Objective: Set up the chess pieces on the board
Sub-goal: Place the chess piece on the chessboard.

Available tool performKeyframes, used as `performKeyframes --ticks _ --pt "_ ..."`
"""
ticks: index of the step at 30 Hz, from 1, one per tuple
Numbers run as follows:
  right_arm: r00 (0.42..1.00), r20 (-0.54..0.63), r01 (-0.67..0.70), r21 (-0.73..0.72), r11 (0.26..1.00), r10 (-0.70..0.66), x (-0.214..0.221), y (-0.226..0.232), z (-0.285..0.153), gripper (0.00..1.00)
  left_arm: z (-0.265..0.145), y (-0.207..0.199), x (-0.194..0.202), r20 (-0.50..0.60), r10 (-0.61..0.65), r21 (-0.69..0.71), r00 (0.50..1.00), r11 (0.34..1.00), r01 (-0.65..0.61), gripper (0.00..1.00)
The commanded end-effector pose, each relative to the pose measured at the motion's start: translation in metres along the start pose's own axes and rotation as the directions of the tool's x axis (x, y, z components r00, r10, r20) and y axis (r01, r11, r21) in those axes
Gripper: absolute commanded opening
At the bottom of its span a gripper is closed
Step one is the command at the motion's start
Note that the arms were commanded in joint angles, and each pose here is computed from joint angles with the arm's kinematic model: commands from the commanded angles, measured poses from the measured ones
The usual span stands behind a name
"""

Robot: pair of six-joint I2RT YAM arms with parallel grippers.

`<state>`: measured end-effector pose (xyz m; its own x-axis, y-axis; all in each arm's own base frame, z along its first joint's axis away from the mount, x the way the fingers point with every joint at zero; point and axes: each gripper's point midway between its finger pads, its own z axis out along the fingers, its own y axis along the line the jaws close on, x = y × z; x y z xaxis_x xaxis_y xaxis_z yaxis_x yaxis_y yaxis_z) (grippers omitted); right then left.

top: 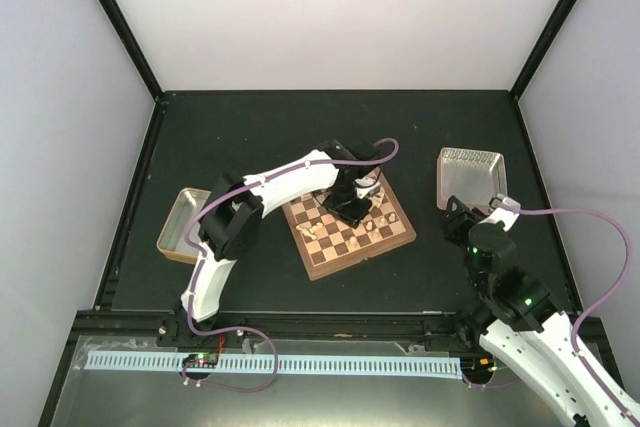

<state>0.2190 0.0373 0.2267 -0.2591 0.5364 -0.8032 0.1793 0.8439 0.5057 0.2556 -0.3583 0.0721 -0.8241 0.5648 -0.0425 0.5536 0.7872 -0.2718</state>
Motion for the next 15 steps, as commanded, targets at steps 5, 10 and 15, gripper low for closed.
performKeyframes --ticks 5,10,15 --pt "1.000 0.006 0.010 0.049 0.999 -0.011 0.004 -0.012 0.003 0.65 0.009 -0.007 0.010 -0.066 0.030 0.006 0.997 1.000 -0.030 0.05" --pt "1.000 0.000 0.010 0.042 0.999 -0.010 0.006 -0.010 0.003 0.65 0.014 -0.014 0.008 -0.072 0.047 0.035 0.996 0.998 -0.044 0.06" --pt "1.000 -0.006 -0.007 0.022 1.000 0.007 0.004 -0.006 0.002 0.65 0.016 -0.013 0.007 -0.083 0.058 0.015 0.995 0.998 -0.057 0.12"
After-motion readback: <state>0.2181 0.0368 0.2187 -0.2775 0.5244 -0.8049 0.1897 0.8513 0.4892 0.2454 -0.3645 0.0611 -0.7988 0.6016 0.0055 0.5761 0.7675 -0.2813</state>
